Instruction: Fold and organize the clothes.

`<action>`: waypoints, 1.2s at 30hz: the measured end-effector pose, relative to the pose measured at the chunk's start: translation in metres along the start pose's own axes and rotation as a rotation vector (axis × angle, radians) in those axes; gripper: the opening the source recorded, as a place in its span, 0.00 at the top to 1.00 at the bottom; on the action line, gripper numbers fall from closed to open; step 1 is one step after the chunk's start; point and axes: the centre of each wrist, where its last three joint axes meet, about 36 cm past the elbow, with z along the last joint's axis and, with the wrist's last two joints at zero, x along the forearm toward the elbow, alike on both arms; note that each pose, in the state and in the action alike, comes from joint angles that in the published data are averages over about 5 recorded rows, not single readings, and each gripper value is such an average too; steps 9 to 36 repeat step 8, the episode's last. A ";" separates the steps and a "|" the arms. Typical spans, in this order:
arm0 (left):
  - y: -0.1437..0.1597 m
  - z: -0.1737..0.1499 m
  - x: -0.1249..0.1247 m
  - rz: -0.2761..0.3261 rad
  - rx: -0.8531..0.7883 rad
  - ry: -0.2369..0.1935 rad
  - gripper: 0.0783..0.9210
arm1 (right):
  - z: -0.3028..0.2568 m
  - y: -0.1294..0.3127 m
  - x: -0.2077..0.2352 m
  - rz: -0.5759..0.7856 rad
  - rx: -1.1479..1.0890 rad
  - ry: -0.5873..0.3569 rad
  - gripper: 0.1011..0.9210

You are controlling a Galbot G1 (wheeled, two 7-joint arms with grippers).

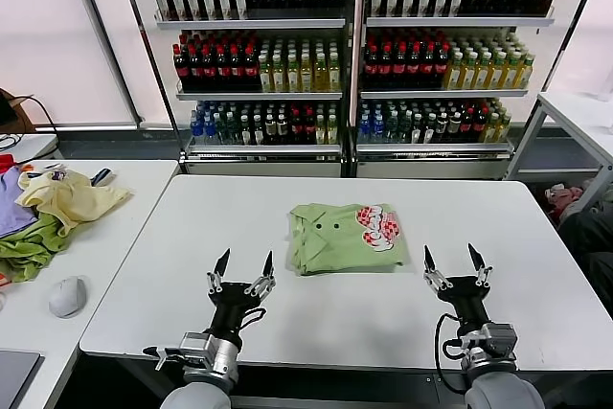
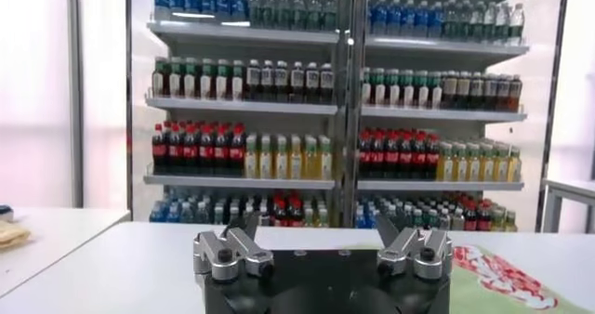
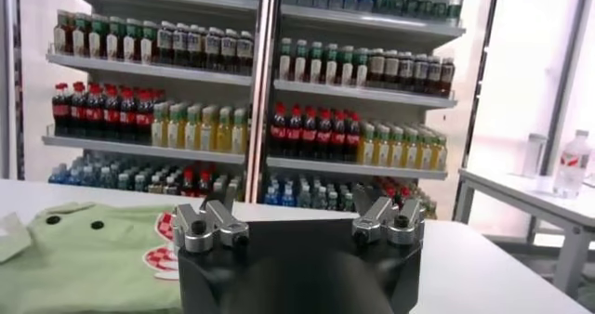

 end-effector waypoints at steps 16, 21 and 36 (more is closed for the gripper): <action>0.002 -0.001 0.004 -0.008 -0.003 0.013 0.12 | -0.004 0.002 0.009 0.012 0.011 -0.004 0.12; 0.002 -0.001 0.004 -0.008 -0.003 0.013 0.12 | -0.004 0.002 0.009 0.012 0.011 -0.004 0.12; 0.002 -0.001 0.004 -0.008 -0.003 0.013 0.12 | -0.004 0.002 0.009 0.012 0.011 -0.004 0.12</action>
